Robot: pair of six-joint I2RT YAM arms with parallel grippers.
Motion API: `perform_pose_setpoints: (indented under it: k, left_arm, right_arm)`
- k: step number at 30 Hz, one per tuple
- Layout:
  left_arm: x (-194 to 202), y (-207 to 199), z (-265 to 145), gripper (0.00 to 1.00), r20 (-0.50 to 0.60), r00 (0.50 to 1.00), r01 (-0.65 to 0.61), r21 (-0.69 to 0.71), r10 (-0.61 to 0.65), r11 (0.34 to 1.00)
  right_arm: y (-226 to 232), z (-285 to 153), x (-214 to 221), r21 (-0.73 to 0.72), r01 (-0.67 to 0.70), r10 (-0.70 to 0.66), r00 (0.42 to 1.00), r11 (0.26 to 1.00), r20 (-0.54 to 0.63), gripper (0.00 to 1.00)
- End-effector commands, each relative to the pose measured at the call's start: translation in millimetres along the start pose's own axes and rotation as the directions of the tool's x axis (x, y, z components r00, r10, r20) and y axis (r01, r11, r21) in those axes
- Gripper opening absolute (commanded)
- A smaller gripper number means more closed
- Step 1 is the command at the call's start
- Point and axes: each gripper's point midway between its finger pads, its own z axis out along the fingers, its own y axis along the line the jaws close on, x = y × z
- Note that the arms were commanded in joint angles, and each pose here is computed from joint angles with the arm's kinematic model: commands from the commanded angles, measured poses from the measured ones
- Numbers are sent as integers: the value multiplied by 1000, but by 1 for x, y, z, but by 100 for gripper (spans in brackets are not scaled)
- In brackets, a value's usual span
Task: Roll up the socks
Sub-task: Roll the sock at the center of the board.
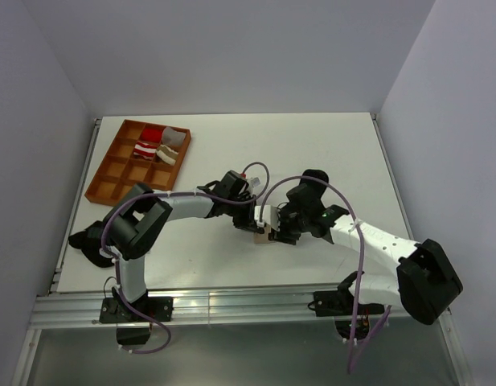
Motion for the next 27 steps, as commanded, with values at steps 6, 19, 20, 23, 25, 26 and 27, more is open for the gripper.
perform_pose_setpoints:
  k: [6,19,20,23,25,26,27]
  left_arm:
    - [39,50,3,0,-121,990,51,-180,-74,982]
    - [34,52,5,1,-119,989,70,-167,-91,983]
    - [30,49,6,5,-105,990,78,-156,-95,985]
    - [32,47,6,8,-87,989,104,-132,-116,986]
    - [35,48,5,12,-58,985,156,-120,-164,980]
    - [30,43,5,13,-38,986,160,-104,-165,982]
    - [33,44,2,14,-27,984,174,-101,-177,980]
  right_arm:
    - [-5,20,-1,39,111,-109,992,993,-60,57]
    - [4,43,16,0,82,-81,985,997,-155,47]
    - [2,44,14,8,61,-59,986,998,-157,43]
    - [1,48,17,1,32,-32,984,999,-175,28]
    - [5,49,18,-24,-4,0,984,1000,-178,20]
    - [7,49,17,-42,-19,11,984,999,-177,19]
    - [9,50,18,-60,-32,21,984,998,-180,18]
